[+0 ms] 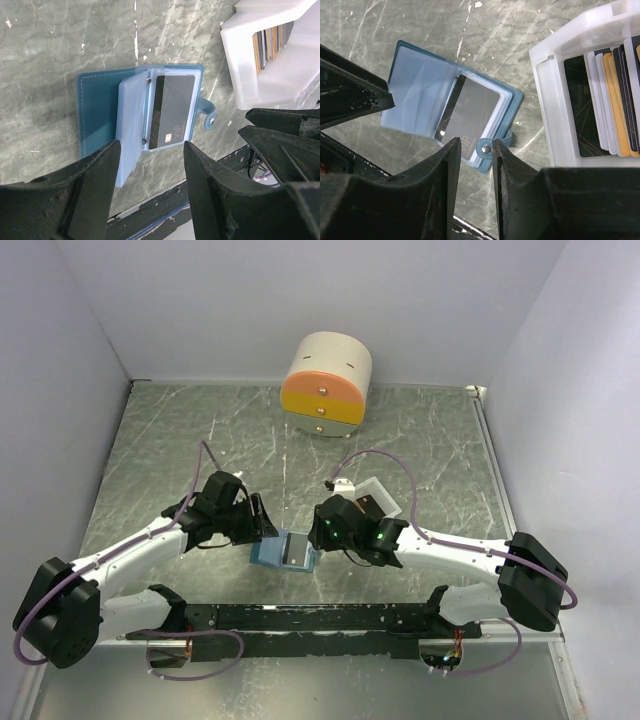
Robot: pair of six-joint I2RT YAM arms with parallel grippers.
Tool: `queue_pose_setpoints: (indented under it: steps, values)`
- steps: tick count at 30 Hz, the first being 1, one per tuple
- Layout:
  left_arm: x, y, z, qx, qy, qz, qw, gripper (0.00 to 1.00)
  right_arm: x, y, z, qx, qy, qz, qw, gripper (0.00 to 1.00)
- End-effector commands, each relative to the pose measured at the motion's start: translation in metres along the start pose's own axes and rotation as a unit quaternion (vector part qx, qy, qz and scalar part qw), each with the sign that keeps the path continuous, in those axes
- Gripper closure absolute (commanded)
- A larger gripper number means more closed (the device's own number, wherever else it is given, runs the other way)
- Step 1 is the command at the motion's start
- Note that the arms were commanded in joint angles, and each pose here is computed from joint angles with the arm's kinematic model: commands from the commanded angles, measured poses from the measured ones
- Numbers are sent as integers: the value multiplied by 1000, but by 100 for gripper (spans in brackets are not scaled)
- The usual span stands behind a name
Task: Put the credit cards into the card holder
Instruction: Turn over the card slot in the card holder.
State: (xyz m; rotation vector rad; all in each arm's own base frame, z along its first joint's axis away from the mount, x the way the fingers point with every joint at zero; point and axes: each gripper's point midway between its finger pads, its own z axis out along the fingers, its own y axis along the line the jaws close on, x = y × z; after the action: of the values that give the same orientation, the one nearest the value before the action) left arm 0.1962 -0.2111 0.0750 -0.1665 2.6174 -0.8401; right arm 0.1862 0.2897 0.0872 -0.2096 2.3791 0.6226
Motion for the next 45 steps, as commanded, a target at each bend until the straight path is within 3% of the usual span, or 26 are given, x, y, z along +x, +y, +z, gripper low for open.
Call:
queue_pose_setpoints:
  steps: [1, 10, 20, 45]
  values:
    - [-3, 0, 4, 5, -6, 6, 1000, 36, -2, 2, 0, -5, -8, -3, 1000, 68]
    - [-2, -5, 5, 21, -1, 4, 1000, 36, -4, 3, -1, -6, -11, -4, 1000, 68]
    - [12, -26, 10, 94, 31, -13, 995, 36, -13, 1, -9, -1, -29, -1, 1000, 69]
    - [17, -76, 10, 186, 37, 0, 982, 35, -47, -24, -41, 52, -99, -19, 994, 69]
